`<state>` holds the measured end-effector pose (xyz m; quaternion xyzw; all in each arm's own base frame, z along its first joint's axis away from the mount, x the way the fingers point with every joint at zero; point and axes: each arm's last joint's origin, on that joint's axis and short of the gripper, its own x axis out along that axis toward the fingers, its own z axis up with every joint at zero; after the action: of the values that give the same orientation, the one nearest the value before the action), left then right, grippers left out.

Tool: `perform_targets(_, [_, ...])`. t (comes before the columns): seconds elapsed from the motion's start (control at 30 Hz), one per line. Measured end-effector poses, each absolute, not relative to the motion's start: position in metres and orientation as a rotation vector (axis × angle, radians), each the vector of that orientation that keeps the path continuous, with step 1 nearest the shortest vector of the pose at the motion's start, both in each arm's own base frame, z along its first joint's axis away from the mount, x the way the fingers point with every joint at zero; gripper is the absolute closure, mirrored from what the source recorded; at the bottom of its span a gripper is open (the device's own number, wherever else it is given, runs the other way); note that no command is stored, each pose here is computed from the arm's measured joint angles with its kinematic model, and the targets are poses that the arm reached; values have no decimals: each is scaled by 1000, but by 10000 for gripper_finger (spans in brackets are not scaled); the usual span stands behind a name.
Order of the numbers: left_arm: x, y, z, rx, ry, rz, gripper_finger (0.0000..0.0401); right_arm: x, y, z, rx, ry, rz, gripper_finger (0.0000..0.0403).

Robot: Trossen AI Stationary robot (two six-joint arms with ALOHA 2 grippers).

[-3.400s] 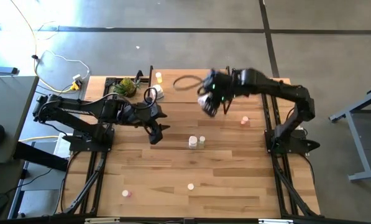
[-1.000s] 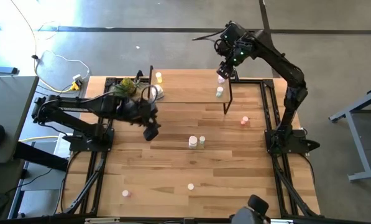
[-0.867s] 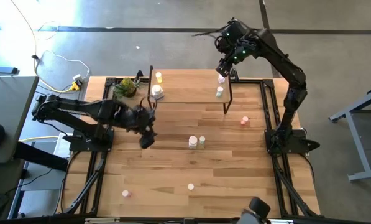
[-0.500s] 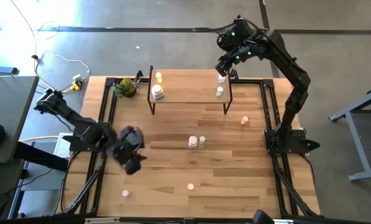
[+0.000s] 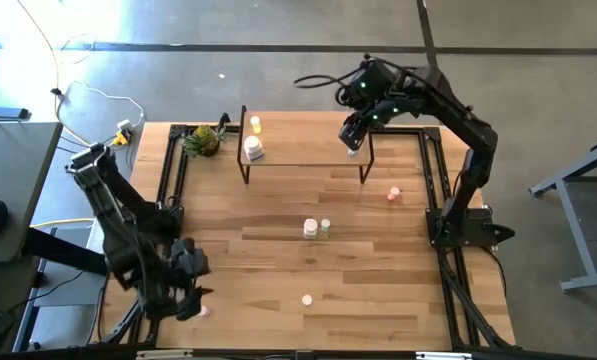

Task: Pick and place medicine bottles onto shelf by color
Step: Put the pink medicine bottle on the shelf

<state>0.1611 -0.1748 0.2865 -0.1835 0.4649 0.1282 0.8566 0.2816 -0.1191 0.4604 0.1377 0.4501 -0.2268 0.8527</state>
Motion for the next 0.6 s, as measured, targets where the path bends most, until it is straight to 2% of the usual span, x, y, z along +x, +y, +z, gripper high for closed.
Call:
perform_targets(0.27, [157, -208, 254, -377, 1086, 320, 174, 287, -104, 460, 282, 955, -445, 226])
perform_targets(0.6, [152, -230, 228, -421, 1107, 429, 174, 289, -98, 460, 273, 960, -426, 226])
